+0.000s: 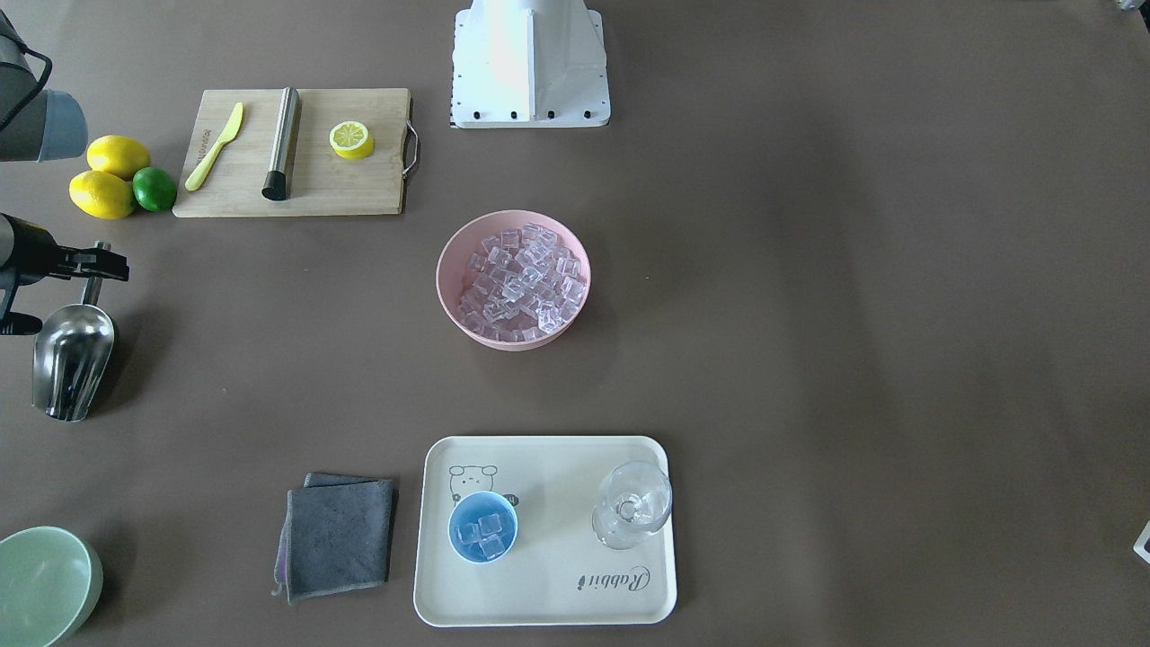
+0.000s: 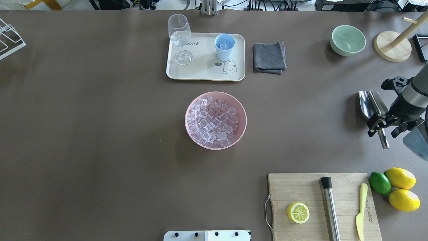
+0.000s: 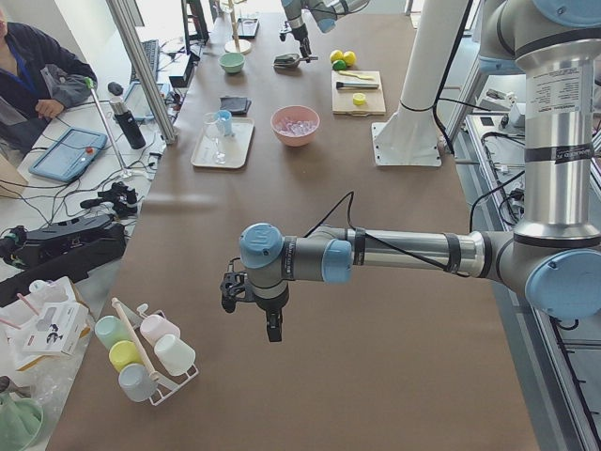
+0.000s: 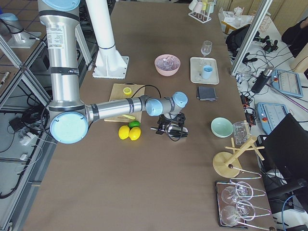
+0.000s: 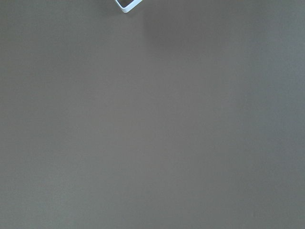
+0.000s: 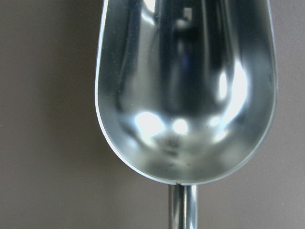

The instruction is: Put ice in cup with scoop

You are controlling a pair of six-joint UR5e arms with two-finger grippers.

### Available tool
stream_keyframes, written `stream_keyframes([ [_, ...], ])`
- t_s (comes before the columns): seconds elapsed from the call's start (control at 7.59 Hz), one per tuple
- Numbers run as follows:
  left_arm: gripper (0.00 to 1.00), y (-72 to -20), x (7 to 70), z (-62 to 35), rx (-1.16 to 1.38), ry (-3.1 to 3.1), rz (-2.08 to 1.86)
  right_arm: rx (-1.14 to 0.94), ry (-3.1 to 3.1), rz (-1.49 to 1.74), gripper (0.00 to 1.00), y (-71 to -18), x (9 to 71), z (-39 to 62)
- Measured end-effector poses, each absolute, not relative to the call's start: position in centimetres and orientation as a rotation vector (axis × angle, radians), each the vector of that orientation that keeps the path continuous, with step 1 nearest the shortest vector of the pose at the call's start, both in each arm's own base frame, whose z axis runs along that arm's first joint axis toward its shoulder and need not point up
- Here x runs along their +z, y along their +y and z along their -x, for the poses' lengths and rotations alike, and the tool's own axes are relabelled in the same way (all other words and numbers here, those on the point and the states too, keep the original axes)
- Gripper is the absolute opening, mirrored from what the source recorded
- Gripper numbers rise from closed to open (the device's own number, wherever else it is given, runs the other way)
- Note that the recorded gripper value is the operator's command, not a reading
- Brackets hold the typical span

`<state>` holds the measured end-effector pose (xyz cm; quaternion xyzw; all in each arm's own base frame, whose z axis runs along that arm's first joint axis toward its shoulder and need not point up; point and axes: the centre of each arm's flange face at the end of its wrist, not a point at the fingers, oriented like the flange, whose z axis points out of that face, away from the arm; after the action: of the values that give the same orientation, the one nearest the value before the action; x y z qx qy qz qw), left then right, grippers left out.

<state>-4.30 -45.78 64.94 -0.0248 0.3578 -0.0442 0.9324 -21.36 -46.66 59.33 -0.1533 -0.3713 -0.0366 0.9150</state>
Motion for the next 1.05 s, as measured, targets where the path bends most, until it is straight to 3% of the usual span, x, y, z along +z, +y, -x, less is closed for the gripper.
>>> stream_keyframes([
  [0.26, 0.98, -45.8, 64.9, 4.3, -0.09, 0.732, 0.051, -0.039, -0.781, 0.244, 1.0, -48.3, 58.2, 18.7],
  [0.66, 0.98, -45.8, 64.9, 4.2, -0.089, 0.733, 0.051, 0.149, -0.833, 0.056, 1.0, -52.8, 54.2, 5.3],
  [1.05, 0.98, -45.8, 64.8, 4.3, -0.087, 0.734, 0.046, 0.108, -0.825, -0.002, 1.0, -52.3, 53.7, -5.7],
])
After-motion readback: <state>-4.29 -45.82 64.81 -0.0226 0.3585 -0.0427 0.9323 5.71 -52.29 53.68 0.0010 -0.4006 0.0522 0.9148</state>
